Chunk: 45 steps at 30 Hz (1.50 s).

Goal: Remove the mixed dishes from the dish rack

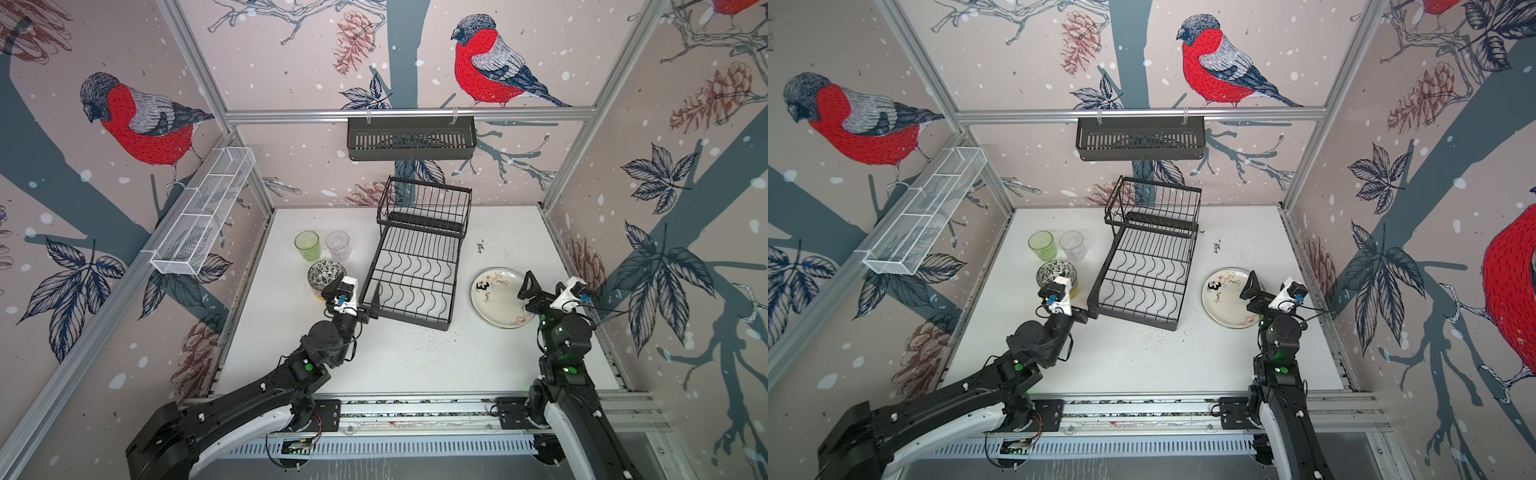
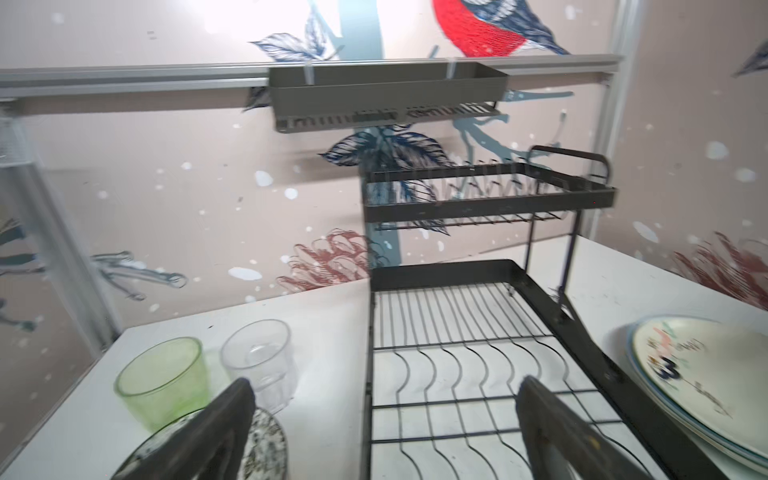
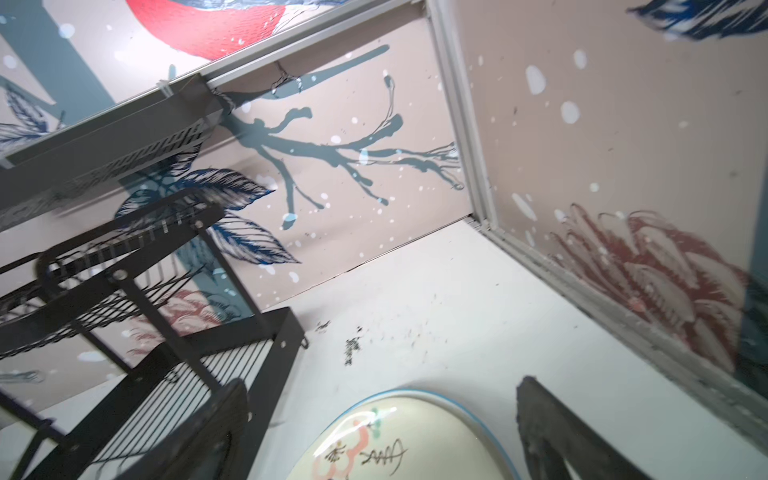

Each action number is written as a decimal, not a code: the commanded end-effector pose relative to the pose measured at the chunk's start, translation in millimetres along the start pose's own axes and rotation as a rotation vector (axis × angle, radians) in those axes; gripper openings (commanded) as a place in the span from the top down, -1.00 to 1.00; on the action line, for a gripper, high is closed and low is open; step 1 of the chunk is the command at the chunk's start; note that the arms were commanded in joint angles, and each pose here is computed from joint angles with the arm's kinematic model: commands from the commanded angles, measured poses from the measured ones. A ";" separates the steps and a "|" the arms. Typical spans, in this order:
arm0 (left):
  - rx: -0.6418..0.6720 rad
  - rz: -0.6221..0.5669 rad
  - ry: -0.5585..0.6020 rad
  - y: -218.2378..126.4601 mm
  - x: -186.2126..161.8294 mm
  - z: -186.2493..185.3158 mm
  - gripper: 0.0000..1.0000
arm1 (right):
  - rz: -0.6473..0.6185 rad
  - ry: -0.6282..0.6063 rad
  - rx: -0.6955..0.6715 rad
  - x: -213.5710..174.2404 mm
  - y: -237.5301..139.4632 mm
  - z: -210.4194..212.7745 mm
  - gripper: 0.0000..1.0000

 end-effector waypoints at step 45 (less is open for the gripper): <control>0.405 0.044 -0.026 21.3 -115.0 130.7 -0.94 | -0.027 -0.142 -0.205 -30.4 37.3 -28.3 -0.99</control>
Point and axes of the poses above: each gripper's point midway between its finger pads, its own y axis out along the fingers, its own z axis along the line the jaws close on, x = y × z, the point moved 8 cm from there along -y, back along the fingers, and after that the axes turned 5 degrees about y, right-handed, at the moved point
